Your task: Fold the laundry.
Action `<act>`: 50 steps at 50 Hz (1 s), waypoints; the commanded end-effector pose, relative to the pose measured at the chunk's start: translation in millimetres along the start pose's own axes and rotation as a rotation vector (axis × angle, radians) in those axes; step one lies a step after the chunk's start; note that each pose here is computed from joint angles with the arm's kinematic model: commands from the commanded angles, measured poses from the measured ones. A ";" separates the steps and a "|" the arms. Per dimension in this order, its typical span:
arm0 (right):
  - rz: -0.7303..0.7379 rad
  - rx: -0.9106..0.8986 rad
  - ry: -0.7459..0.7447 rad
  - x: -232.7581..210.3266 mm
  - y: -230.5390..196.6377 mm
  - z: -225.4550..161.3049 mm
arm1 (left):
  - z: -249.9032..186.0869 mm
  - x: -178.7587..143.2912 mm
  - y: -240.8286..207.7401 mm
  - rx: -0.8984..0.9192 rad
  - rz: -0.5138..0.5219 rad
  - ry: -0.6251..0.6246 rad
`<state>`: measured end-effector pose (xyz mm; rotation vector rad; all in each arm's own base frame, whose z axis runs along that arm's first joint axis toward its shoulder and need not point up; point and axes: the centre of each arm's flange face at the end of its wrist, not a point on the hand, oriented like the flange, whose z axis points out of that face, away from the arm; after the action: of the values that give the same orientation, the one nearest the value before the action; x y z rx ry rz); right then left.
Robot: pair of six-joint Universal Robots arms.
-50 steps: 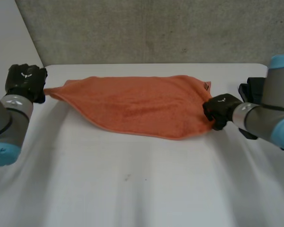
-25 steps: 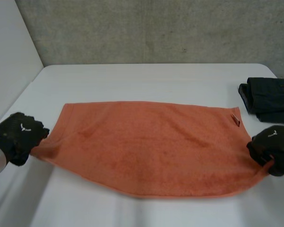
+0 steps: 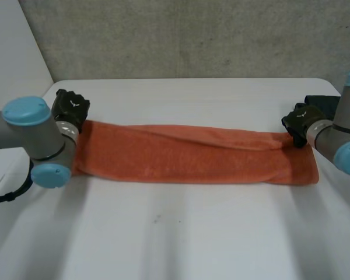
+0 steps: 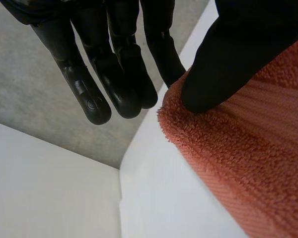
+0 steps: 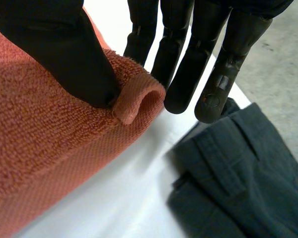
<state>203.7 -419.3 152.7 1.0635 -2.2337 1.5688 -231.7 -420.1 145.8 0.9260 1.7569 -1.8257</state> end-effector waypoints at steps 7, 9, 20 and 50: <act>-0.011 0.002 0.094 7.4 5.4 29.6 | 22.3 9.8 3.5 0.038 0.002 -0.072; -0.011 0.006 0.098 7.8 5.1 30.6 | 24.6 9.0 2.8 0.045 0.001 -0.084; 0.012 0.081 0.138 10.2 -15.7 26.1 | 17.9 31.6 -8.4 0.128 -0.006 -0.075; 0.323 0.033 -0.072 -0.1 41.4 -74.1 | -114.7 6.2 -58.4 0.180 -0.382 0.030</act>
<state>159.6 -339.1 181.1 0.8077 -2.5508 1.7239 -257.9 -303.3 188.0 0.7390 1.8256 -2.2450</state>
